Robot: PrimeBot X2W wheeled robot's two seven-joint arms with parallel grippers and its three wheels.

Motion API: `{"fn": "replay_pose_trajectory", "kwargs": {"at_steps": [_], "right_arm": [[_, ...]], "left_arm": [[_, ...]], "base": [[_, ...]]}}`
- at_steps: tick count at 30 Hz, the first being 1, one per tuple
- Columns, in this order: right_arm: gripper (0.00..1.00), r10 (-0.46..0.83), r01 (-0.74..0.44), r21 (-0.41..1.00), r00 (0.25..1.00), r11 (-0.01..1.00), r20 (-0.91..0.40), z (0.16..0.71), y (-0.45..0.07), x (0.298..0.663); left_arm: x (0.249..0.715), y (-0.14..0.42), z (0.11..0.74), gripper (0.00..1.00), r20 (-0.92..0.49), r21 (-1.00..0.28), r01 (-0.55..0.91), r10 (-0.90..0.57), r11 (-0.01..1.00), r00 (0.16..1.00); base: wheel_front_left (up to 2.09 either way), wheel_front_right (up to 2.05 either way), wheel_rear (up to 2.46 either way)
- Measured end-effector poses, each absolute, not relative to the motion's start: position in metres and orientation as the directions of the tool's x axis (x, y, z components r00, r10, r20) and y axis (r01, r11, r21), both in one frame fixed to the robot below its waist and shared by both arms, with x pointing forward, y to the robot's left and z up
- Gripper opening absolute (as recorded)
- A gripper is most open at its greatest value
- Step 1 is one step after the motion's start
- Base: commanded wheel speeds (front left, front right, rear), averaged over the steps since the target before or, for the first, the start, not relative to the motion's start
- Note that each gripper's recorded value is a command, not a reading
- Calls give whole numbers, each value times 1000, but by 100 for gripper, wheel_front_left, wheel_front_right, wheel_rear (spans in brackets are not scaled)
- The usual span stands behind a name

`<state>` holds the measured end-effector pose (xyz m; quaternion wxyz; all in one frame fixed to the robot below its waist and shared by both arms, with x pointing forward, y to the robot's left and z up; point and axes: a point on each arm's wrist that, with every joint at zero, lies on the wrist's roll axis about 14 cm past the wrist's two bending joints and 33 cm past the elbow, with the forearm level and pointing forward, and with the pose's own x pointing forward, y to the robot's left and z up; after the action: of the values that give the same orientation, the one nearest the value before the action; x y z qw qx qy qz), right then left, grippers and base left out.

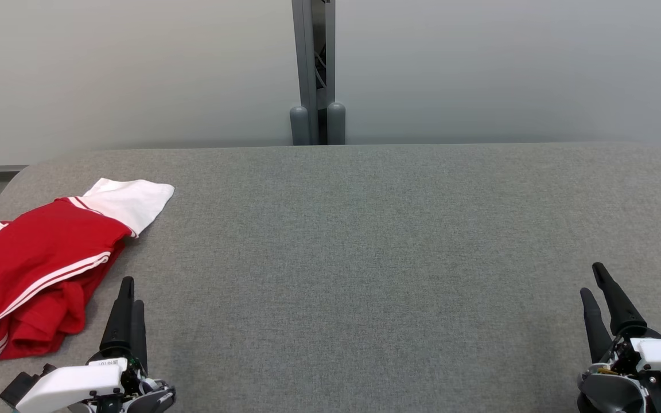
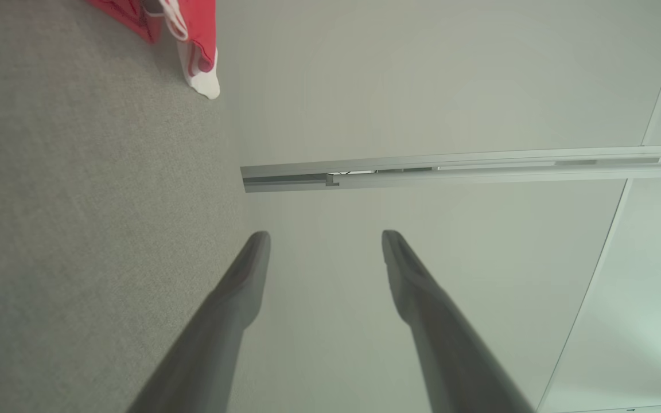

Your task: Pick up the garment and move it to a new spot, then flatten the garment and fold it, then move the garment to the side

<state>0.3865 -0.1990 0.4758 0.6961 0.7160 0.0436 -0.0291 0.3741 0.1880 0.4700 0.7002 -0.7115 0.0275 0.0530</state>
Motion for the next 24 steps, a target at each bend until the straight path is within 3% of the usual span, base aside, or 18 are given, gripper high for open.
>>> {"fn": "replay_pose_trajectory", "kwargs": {"at_steps": [17,24], "right_arm": [[100,-44,88,992,996,96,-84,485,-208,386],[100,-81,64,971,996,232,-47,498,-215,388]], "left_arm": [[374,198,479,100,-86,-993,-93,92,77,992],[377,206,489,100,-52,-984,-72,123,166,991]], "base": [[0,0,0],[0,0,0]]}}
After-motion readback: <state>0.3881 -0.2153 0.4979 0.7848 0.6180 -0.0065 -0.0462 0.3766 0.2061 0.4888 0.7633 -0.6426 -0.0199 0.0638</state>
